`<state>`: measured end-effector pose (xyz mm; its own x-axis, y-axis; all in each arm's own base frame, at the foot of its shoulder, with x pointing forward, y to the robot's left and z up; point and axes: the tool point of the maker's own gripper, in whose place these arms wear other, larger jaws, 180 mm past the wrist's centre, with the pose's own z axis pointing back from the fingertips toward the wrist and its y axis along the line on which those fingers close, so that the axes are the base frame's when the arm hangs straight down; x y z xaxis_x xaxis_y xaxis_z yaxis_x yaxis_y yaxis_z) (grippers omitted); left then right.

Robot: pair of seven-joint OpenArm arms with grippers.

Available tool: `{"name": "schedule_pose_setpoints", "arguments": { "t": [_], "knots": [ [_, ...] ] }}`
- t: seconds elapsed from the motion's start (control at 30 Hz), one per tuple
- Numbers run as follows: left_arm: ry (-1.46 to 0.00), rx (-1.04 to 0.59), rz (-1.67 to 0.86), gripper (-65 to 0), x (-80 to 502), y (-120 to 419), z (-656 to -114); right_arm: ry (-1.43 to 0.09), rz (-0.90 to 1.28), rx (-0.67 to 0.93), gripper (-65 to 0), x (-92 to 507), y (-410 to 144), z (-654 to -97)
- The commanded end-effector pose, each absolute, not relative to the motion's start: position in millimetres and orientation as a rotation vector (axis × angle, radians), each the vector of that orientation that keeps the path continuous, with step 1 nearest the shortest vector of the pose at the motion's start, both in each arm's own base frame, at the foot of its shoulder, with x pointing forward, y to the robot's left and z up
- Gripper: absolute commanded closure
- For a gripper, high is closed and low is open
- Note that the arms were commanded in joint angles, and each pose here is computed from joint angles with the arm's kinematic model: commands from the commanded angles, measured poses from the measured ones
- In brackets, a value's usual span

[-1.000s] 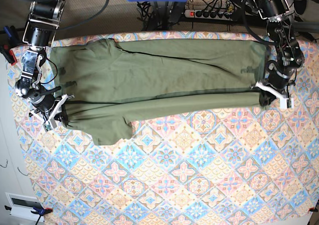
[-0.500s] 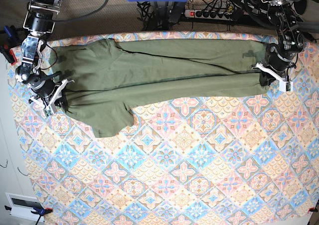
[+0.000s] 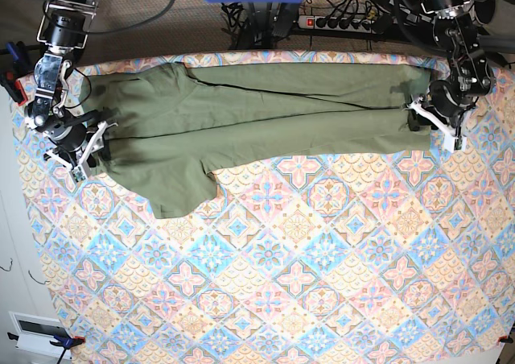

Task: Layout the t-shirt on the table in an organized manner, then fold the t-shirt properly
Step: 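Lift the side edge with both grippers and fold it over the shirt, then regrasp the sleeve fabric with the right gripper and tuck it inward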

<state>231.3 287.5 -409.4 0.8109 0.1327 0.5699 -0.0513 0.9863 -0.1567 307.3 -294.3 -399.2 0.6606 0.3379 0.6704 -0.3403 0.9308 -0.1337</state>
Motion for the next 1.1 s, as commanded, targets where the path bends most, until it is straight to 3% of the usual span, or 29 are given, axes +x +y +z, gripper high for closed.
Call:
{"name": "schedule_pose_setpoints", "arguments": {
  "t": [0.0, 0.4, 0.53, 0.7, 1.07],
  "knots": [
    [-0.661, -0.124, 0.089, -29.1, 240, 293, -397, -0.846, 0.371, -0.047, -23.2, 323, -312, -368],
    [-0.775, -0.249, 0.212, -29.0, 249, 293, -376, -1.002, 0.469, -0.126, -24.4, 335, -294, -306],
    [-0.825, -0.278, 0.274, -29.2, 250, 301, -365, -0.945, 0.538, -0.057, -24.4, 335, -266, -330],
    [-0.866, -0.333, 0.293, -29.7, 253, 292, -355, -0.949, 0.581, -0.030, -24.4, 381, -245, -321],
    [-0.916, -0.350, 0.257, -29.8, 260, 273, -339, -0.885, 0.465, 0.031, -24.4, 416, -262, -342]
  ]
}}
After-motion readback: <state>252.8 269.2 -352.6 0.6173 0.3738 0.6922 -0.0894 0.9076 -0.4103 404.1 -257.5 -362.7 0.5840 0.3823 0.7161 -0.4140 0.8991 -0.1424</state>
